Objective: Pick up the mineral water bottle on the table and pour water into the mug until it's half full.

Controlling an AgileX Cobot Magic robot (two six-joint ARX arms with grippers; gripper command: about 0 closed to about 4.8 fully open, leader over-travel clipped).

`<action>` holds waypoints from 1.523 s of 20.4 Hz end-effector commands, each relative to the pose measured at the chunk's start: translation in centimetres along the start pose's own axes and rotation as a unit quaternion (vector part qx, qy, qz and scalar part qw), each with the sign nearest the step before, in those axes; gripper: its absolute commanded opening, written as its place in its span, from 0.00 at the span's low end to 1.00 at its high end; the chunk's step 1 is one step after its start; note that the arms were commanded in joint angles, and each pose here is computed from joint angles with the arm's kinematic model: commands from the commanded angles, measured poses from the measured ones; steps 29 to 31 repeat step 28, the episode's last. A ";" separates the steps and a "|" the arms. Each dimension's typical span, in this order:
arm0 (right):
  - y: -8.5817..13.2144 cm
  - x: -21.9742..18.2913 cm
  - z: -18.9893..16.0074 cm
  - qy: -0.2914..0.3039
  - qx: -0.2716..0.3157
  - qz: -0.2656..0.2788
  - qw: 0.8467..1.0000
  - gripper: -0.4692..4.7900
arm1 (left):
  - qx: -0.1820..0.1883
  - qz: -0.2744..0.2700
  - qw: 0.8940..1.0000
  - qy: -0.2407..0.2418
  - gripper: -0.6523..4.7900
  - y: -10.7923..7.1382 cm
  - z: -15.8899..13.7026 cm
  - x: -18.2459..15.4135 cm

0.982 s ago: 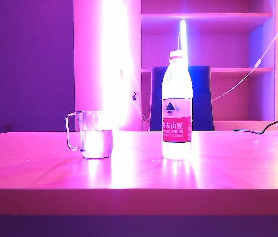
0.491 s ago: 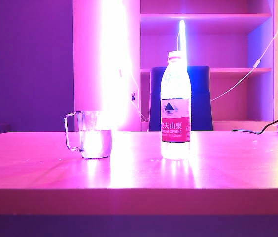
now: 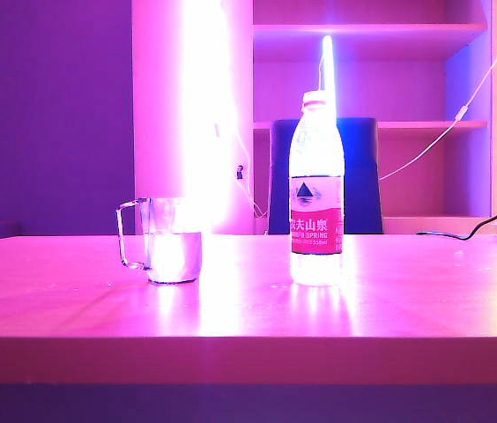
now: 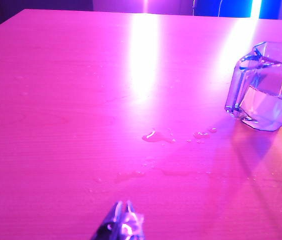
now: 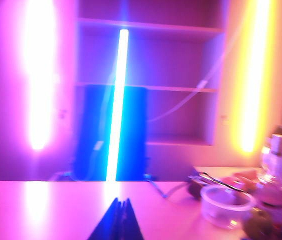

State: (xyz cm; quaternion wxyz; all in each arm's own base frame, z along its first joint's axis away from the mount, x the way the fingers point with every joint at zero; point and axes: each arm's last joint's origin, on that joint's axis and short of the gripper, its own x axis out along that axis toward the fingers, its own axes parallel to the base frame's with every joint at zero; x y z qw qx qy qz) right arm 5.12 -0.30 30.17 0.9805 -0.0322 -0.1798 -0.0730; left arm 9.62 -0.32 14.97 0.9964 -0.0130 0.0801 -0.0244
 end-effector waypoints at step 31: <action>1.4 -1.4 -15.9 0.262 0.034 0.016 0.964 0.08 | 0.002 -0.001 1.000 -0.003 0.11 0.0 0.1 0.0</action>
